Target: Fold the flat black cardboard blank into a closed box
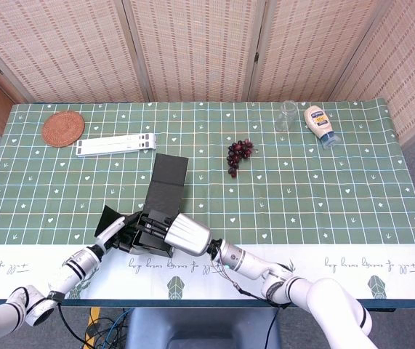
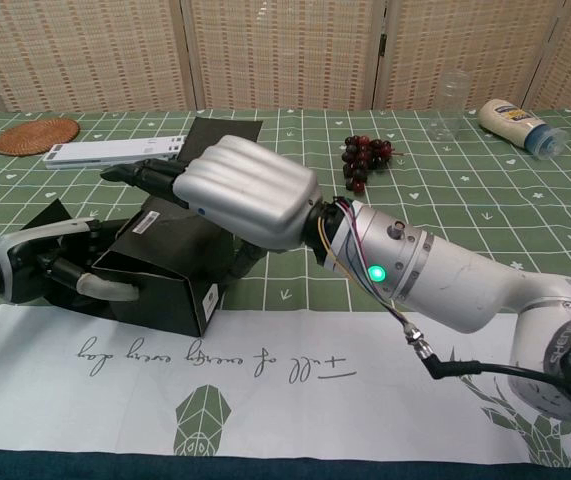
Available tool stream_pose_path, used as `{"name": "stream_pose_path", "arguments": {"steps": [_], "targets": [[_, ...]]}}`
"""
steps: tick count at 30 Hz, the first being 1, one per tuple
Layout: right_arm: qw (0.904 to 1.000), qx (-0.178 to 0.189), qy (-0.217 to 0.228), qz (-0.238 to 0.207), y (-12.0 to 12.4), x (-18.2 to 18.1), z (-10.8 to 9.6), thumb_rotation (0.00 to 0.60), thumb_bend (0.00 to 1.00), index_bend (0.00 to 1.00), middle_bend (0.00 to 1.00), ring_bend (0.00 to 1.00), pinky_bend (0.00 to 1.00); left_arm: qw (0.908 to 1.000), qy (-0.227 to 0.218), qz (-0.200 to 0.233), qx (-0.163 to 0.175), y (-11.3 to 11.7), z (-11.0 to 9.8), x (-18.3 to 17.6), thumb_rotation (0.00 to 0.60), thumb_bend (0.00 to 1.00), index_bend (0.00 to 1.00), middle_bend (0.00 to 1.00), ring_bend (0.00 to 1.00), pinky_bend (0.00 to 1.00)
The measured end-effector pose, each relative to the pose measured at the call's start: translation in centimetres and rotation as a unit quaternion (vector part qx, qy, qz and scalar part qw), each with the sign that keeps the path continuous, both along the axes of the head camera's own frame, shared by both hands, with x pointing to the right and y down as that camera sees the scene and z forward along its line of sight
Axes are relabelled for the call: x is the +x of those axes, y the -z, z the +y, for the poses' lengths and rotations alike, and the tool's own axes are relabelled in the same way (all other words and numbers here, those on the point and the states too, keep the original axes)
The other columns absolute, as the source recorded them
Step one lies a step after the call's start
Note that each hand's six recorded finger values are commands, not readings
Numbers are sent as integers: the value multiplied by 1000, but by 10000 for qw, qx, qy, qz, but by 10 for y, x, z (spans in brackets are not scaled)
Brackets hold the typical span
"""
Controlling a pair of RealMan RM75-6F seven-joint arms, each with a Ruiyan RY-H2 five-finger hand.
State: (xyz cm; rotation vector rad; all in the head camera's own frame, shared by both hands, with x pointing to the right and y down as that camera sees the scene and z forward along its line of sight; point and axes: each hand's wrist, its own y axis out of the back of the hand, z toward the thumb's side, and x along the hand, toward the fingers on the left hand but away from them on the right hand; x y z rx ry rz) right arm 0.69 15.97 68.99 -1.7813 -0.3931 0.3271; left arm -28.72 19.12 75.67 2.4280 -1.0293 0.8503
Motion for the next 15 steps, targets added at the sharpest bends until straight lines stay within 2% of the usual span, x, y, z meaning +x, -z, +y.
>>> {"name": "stream_pose_path", "arguments": {"steps": [8, 15], "targets": [[10000, -36, 45, 57, -1, 2, 1, 600, 143, 39, 200, 663, 992, 10000, -7, 53, -3, 1, 0, 2, 600, 113, 149, 175, 623, 719], [9999, -66, 73, 99, -1, 2, 1, 600, 144, 146, 279, 685, 992, 9999, 11, 99, -19, 2, 0, 3, 600, 113, 140, 166, 622, 718]]}}
